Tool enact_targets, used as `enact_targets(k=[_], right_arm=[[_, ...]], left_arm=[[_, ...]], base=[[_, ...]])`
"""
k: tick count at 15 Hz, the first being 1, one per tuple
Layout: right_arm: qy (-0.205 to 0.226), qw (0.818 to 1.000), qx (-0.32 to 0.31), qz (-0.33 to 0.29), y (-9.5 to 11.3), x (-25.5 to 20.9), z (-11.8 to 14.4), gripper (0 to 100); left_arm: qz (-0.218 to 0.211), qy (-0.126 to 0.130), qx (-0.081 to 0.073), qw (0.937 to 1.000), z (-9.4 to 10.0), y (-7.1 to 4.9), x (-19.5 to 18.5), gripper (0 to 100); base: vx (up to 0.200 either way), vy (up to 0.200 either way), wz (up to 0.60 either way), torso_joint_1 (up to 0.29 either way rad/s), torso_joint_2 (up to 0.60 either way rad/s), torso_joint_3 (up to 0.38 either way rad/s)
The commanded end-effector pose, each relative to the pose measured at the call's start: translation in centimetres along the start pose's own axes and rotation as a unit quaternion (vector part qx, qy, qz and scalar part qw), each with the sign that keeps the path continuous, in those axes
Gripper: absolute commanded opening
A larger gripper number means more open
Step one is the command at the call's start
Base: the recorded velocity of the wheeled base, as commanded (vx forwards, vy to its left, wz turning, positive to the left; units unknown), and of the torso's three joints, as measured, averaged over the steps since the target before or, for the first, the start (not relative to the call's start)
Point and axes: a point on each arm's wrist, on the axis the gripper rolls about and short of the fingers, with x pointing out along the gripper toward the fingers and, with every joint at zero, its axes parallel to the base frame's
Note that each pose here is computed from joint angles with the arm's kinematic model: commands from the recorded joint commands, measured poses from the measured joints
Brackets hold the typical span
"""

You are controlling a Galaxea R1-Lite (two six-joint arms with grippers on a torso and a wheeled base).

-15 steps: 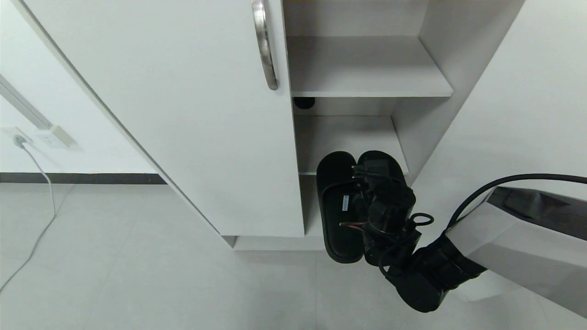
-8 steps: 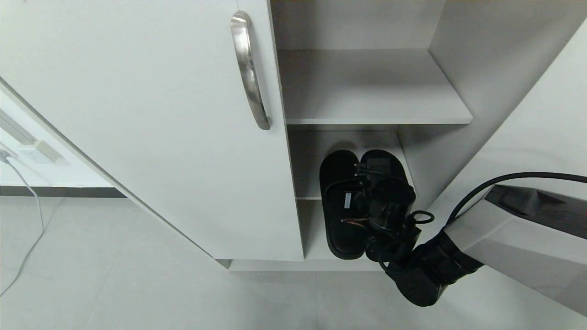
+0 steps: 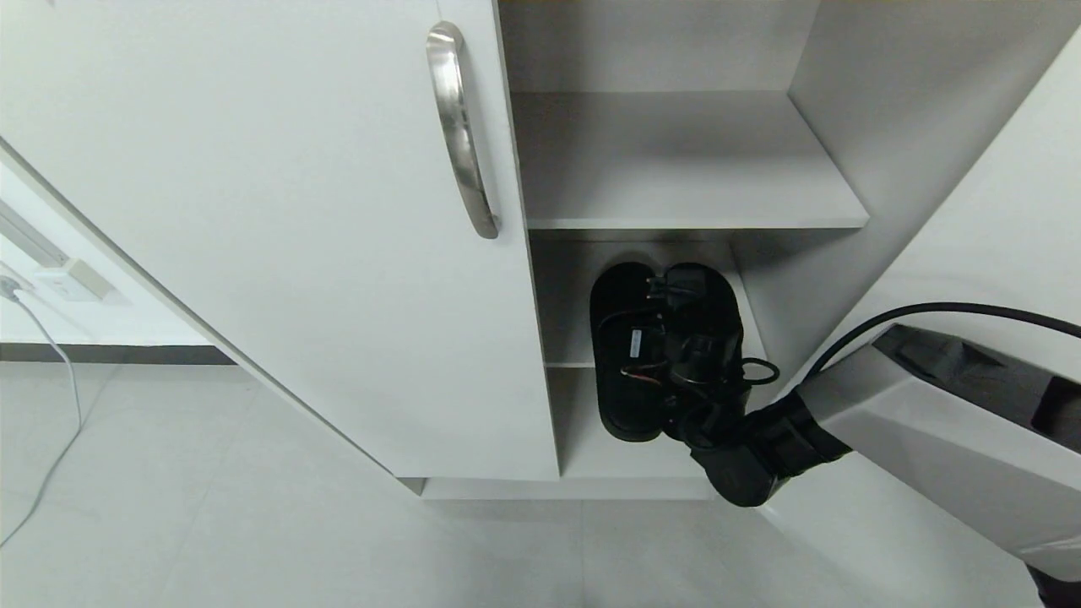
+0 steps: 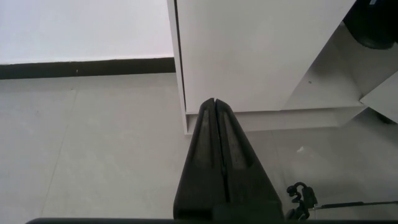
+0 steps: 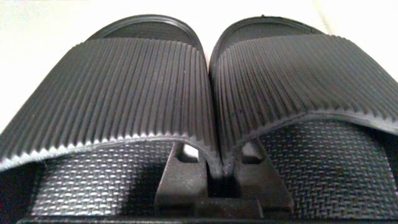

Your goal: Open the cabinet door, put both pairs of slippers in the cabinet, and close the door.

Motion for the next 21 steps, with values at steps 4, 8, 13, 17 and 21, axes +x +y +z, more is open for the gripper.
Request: enact_targets(k=[4,8,13,17,21], right_arm=[[0.023,1.0,0.021,0.004,-0.5,3.1,1.1,0],[0.016,1.0,0.024,0.004,-0.1,4.5,2.5,0],[0.02,1.0,0.02,-0.003,0.3,6.2,2.3,0],[0.021,1.0,0.018,-0.003,0.9,6.9,2.0,0],[0.024,1.0,0.014,-0.003,0.8,7.0,1.8,0]], left_arm=[[0.0,0.001,0.0,1.0,0.0,0.0,0.0,0],[0.0,0.001,0.0,1.0,0.0,0.0,0.0,0],[0.0,0.001,0.0,1.0,0.0,0.0,0.0,0],[0.0,0.001,0.0,1.0,0.0,0.0,0.0,0],[0.0,0.001,-0.001,1.0,0.0,0.0,0.0,0]], base=[[0.0,0.0,0.0,0.0,0.0,0.0],[0.0,0.0,0.0,0.0,0.0,0.0],[0.0,0.0,0.0,0.0,0.0,0.0],[0.0,0.0,0.0,0.0,0.0,0.0],[0.0,0.0,0.0,0.0,0.0,0.0]])
